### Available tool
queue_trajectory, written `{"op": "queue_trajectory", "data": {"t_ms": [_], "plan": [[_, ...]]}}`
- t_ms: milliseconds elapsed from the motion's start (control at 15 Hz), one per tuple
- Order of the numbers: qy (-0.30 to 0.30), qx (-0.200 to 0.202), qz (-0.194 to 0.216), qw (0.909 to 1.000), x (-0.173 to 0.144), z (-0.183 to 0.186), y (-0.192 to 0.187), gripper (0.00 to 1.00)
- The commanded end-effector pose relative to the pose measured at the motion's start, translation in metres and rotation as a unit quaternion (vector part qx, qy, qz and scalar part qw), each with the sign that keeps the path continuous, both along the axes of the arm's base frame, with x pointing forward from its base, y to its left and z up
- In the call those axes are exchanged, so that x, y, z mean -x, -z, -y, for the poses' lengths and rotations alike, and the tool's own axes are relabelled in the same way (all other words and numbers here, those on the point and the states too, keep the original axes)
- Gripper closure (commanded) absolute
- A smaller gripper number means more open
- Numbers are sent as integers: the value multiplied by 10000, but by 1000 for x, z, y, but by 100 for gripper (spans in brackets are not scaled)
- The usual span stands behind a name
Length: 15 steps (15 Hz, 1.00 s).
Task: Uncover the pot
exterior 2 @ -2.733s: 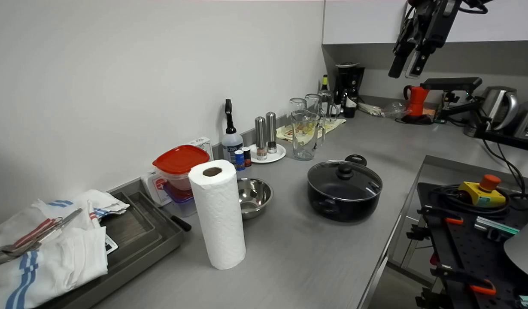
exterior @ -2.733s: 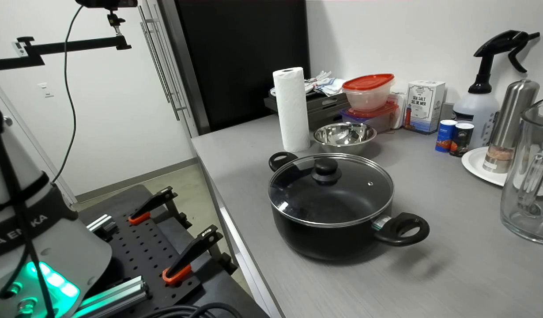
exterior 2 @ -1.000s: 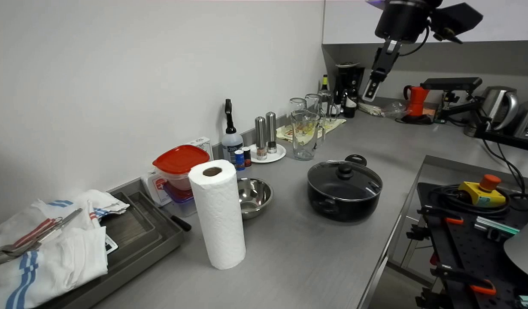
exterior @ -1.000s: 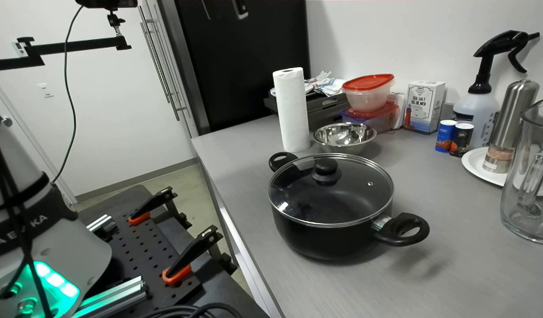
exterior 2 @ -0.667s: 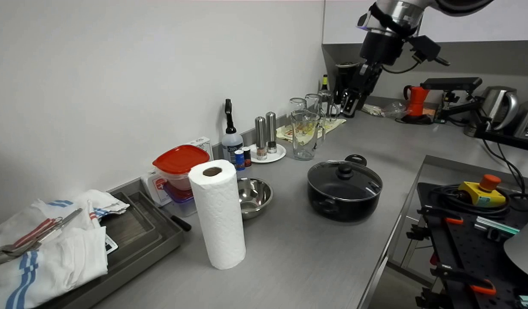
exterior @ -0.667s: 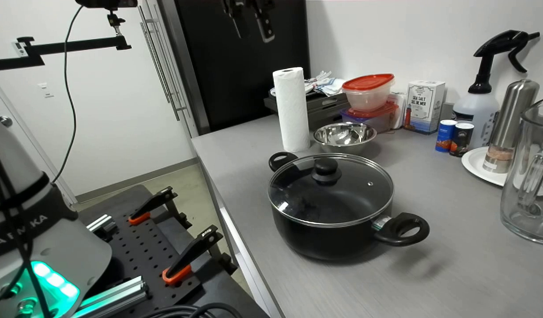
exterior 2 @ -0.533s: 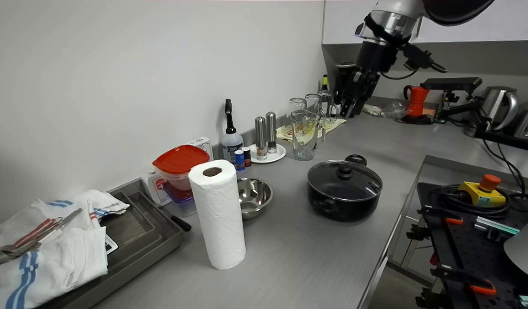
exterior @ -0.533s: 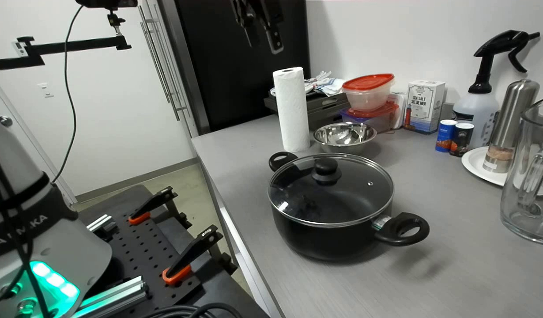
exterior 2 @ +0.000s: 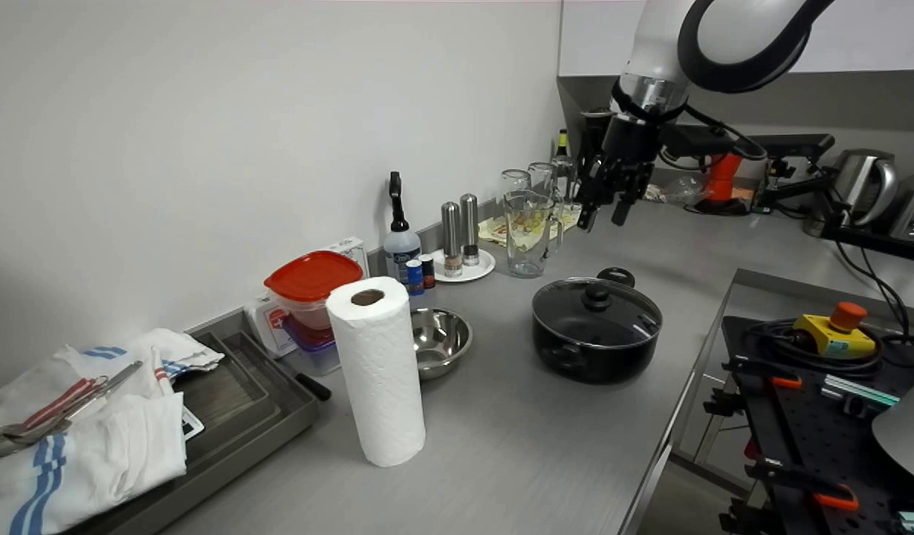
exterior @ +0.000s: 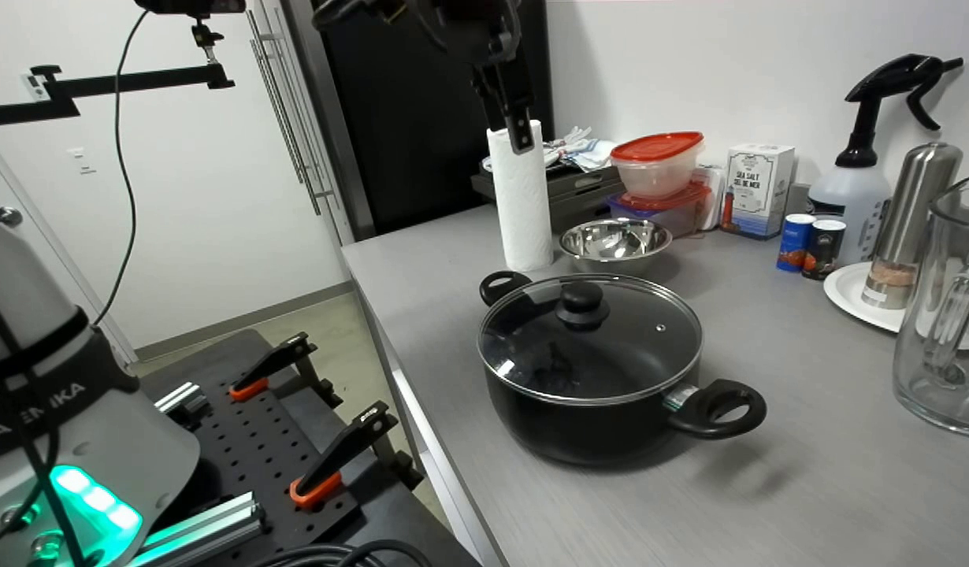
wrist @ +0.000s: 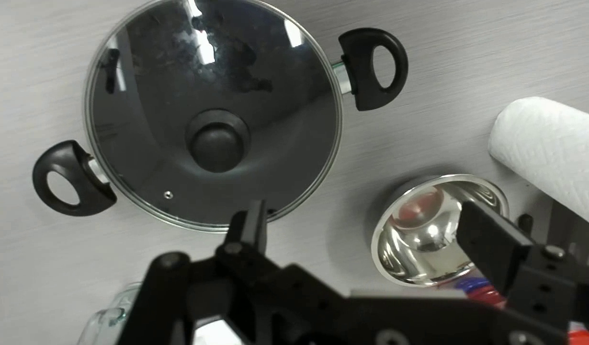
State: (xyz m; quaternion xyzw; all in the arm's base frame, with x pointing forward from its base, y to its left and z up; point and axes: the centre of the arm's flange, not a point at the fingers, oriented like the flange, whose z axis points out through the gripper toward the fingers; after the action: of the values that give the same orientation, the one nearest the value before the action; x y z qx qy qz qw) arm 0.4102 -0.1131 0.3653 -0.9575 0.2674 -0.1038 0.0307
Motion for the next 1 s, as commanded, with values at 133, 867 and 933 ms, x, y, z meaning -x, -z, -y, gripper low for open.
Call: {"op": "queue_trajectory", "data": {"t_ms": [133, 867, 933], "plan": [[768, 100, -233, 9967, -21, 19, 30, 0], [1800, -11, -783, 9805, -49, 44, 84, 0], [1866, -18, -825, 9790, -49, 47, 88, 0]]}}
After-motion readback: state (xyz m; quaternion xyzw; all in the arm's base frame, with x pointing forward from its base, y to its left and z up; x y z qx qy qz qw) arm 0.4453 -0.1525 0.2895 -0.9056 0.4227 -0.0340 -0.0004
